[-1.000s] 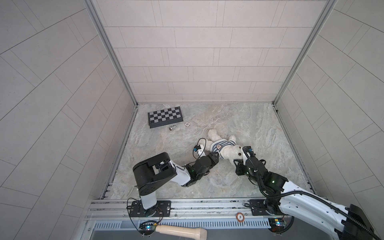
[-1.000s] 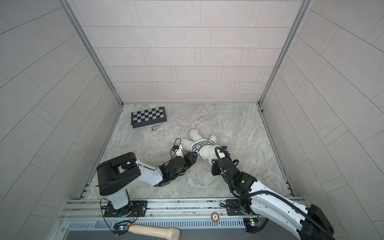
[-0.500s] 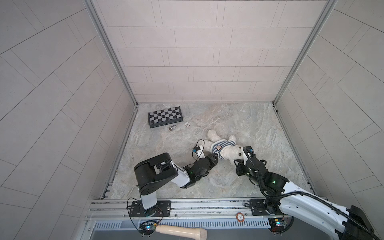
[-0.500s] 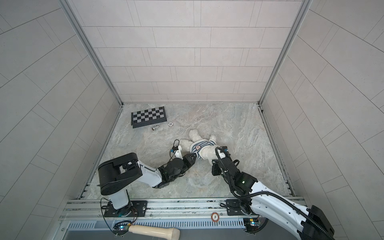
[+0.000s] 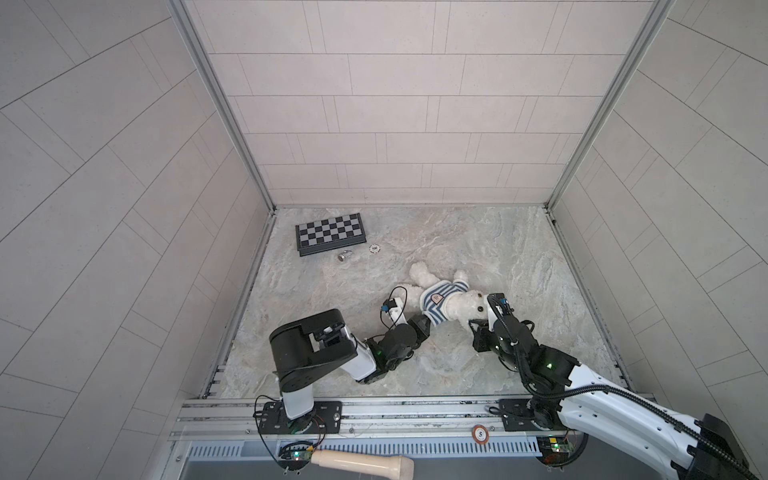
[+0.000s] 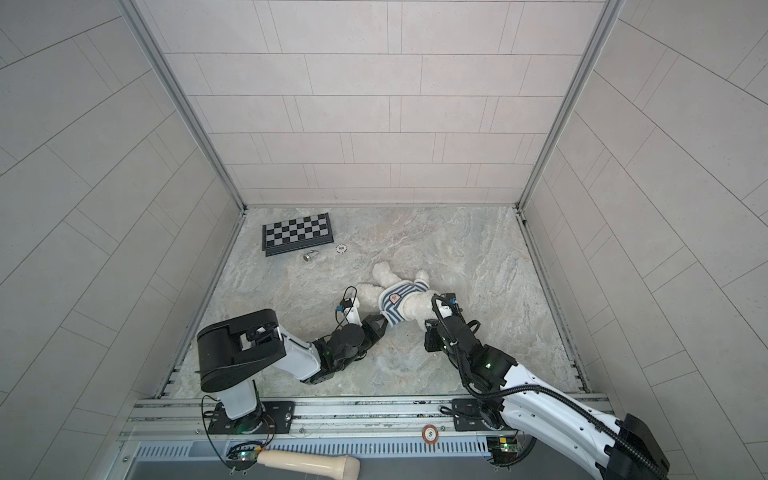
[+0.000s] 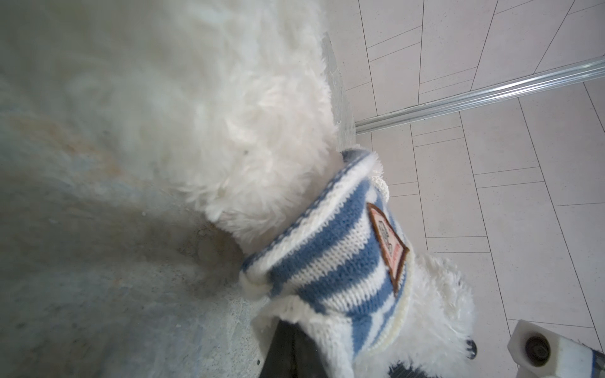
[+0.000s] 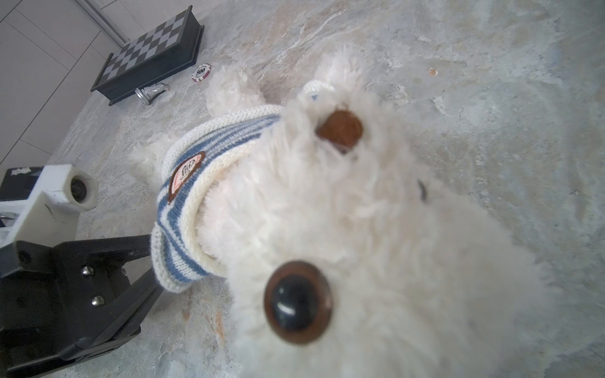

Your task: Dress the teddy bear

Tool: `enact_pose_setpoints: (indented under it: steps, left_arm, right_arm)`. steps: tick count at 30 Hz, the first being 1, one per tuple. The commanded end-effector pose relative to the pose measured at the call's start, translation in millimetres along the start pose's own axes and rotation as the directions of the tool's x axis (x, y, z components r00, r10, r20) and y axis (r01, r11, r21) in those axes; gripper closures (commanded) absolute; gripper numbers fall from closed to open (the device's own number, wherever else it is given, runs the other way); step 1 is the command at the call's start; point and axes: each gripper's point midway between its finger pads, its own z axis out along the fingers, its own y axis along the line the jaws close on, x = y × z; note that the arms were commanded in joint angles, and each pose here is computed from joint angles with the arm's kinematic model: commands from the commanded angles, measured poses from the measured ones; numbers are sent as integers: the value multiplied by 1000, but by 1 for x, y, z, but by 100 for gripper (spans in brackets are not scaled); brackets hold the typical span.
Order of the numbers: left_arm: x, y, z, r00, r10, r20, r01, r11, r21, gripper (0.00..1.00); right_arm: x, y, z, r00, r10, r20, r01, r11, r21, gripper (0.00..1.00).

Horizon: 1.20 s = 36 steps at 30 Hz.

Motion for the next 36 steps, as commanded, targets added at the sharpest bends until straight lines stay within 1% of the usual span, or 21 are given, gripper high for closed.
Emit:
enact_pose_setpoints:
  steps: [1, 3, 4, 11, 15, 18, 24, 27, 31, 33, 36]
  left_arm:
    - [-1, -6, 8, 1000, 19, 10, -19, 1000, 19, 89]
    - [-1, -13, 13, 1000, 21, 16, -21, 999, 36, 87]
    - [5, -17, 14, 1000, 23, -16, -22, 998, 54, 86]
    - [6, -41, 12, 998, 48, -27, -44, 988, 148, 78]
    - [3, -65, 12, 999, 41, -20, -35, 969, 245, 70]
    - [6, -78, 15, 998, 45, -32, -34, 959, 280, 67]
    - [2, -73, 10, 999, 38, -24, -30, 963, 268, 66]
    - [2, -68, 6, 999, 46, -25, -38, 966, 256, 63]
    - [4, -69, 5, 998, 52, -30, -42, 965, 259, 63]
    - [6, -71, 4, 997, 60, -38, -48, 964, 262, 64]
    - [7, -72, 3, 997, 67, -43, -53, 963, 262, 73]
  right_arm:
    - [-8, 3, -2, 999, 12, 35, -12, 1000, -13, 100]
    - [-8, 3, -2, 999, 15, 36, -14, 1000, -14, 100]
    - [-8, 3, -2, 999, 14, 37, -14, 1000, -14, 100]
    - [-5, 2, -1, 1000, 8, 26, -7, 1000, -14, 100]
    - [-5, 2, -2, 1000, 7, 29, -6, 1000, -11, 100]
    - [-4, 2, -1, 1000, 6, 29, -5, 1000, -14, 100]
    - [-3, -1, -3, 1000, 2, 31, -2, 1000, -9, 100]
    - [-3, -1, -3, 999, 4, 34, -4, 1000, -7, 100]
    - [-4, -1, -4, 999, 5, 35, -5, 1000, -8, 100]
    - [-5, 0, -4, 999, 6, 38, -5, 1000, -10, 100]
    - [-5, -1, -5, 999, 2, 38, -1, 1000, -7, 100]
